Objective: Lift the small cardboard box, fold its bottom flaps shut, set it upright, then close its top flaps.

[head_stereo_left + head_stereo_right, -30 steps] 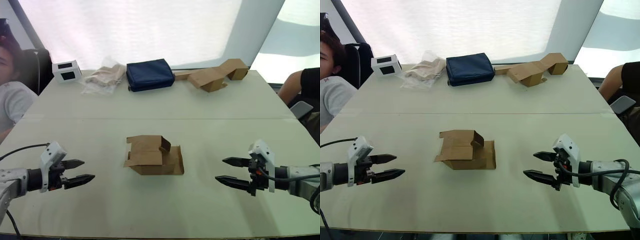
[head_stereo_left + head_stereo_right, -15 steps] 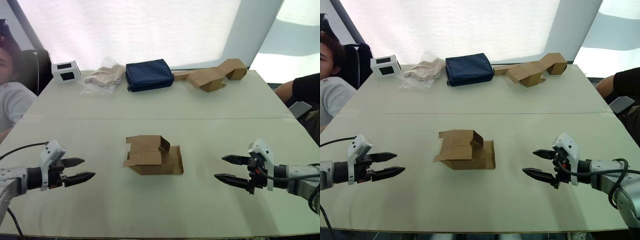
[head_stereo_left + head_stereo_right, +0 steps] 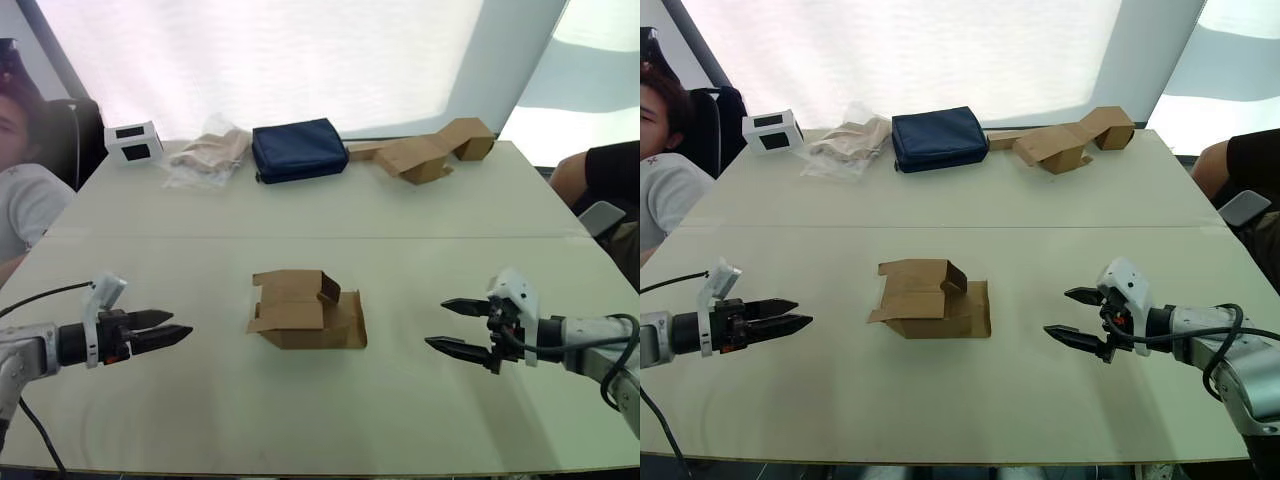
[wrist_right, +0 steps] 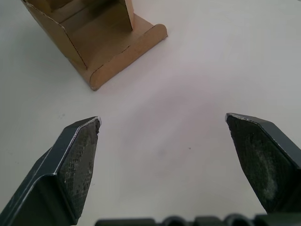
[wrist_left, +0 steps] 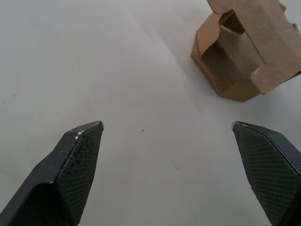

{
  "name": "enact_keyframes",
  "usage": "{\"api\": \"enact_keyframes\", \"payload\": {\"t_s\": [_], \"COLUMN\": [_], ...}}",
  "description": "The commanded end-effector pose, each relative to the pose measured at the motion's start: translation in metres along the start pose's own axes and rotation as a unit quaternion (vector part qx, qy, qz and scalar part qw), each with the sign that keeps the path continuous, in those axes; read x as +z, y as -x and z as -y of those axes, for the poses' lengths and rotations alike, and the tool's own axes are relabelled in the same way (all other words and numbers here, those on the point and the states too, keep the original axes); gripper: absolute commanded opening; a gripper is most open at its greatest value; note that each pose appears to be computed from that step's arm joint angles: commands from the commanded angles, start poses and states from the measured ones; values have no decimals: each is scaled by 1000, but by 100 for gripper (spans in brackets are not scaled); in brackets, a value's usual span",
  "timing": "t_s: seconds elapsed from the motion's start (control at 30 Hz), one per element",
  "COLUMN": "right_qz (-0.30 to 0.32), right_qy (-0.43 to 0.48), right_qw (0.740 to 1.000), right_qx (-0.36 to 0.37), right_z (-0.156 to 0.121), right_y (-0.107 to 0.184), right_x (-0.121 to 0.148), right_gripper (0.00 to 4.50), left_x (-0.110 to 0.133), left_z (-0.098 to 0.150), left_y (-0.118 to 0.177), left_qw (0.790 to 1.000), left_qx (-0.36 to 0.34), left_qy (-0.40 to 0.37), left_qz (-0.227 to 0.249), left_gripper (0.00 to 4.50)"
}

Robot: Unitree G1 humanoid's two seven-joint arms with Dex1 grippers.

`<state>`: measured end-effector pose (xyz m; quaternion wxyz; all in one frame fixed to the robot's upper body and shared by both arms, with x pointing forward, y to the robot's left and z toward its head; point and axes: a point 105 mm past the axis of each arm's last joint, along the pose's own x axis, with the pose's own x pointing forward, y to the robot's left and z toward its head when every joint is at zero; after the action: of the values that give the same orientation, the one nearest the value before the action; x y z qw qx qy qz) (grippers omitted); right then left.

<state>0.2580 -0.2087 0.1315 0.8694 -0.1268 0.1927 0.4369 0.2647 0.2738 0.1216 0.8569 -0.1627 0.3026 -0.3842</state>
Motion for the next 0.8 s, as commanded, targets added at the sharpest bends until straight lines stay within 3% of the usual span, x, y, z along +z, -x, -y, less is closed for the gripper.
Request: {"api": "enact_keyframes", "payload": {"t_s": [0.03,0.13,0.4,0.63,0.8], "right_qz": [24,46,86,82,84], "right_qy": [48,69,96,75,71], "right_qw": [998,994,987,990,991], "right_qx": [35,69,92,84,81], "right_z": [-20,-43,-86,-96,-99], "right_y": [-5,-13,-23,-26,-28], "right_x": [27,47,79,76,75], "right_gripper": [448,448,448,448,448], "left_x": [-2,-2,8,27,27], "left_z": [12,16,34,49,51], "left_y": [-15,-37,-79,-94,-106], "left_qw": [986,970,961,956,953], "left_qx": [-92,-129,-187,-227,-238], "left_qy": [136,205,200,180,183], "left_qz": [-14,-19,-43,-41,-41], "left_gripper": [450,450,450,450,450]}}
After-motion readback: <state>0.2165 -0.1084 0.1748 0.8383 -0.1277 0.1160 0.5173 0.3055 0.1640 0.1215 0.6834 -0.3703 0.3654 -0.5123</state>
